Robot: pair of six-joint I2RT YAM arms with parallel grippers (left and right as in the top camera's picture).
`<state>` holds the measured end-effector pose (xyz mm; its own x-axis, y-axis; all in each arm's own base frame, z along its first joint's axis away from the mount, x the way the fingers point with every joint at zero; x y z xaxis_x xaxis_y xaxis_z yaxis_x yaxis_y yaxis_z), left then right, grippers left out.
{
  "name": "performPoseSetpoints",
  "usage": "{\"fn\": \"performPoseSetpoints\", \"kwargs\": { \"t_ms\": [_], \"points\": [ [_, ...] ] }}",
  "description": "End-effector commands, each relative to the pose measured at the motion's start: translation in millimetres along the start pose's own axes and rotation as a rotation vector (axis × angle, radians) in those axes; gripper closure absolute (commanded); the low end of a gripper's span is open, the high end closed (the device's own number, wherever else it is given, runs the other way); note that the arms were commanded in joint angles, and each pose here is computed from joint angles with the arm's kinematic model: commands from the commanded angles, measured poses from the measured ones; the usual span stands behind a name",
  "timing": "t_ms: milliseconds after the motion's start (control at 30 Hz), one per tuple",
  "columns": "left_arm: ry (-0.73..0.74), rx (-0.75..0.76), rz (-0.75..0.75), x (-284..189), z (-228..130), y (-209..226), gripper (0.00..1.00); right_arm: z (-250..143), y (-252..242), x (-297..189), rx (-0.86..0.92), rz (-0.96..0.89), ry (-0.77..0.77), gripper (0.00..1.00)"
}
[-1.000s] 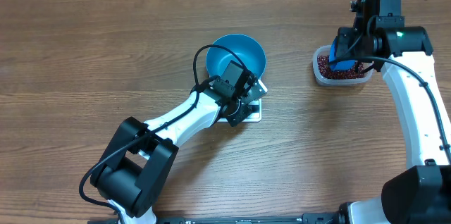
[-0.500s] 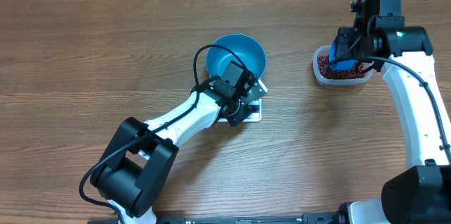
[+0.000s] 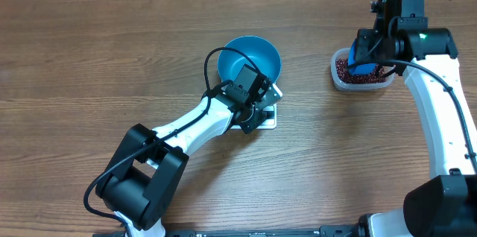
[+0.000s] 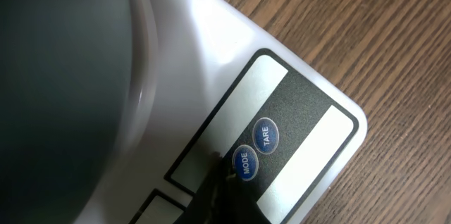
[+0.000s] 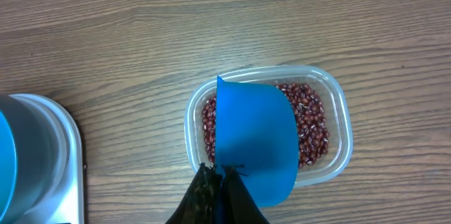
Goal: Scoop item into bowl and weigh 150g on scale
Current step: 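Press the TARE button on the scale with the left gripper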
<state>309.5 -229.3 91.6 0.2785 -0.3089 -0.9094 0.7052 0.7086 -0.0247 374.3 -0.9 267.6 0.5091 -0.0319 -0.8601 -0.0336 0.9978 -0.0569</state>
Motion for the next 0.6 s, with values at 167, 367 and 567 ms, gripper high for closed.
{"fn": "performPoseSetpoints", "kwargs": {
  "t_ms": [167, 367, 567],
  "points": [
    [0.059, -0.014, 0.041, 16.9, -16.0, 3.8, 0.96, 10.9, -1.1, -11.6, 0.006, 0.003, -0.051, 0.96],
    [0.063, -0.013, 0.043, 16.8, -16.7, 4.0, 0.96, 10.0, -0.1, -11.5, 0.006, 0.013, -0.046, 0.96],
    [0.071, 0.017, 0.039, 16.8, -17.9, 3.5, 0.96, 10.7, -0.2, -11.6, 0.006, 0.013, -0.05, 0.96]
  ]
}}
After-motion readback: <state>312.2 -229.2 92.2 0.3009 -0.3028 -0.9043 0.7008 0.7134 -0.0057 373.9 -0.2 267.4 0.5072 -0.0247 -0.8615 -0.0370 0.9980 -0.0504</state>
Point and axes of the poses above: each gripper's point midway between its finger pads, its own x axis out along the fingers, its own y axis along the line the jaws close on, z = x × y, the point moved 8 cm from there along -x, back along the fingers, and after that the axes turned 10 degrees about -x, right-handed, at the moved point
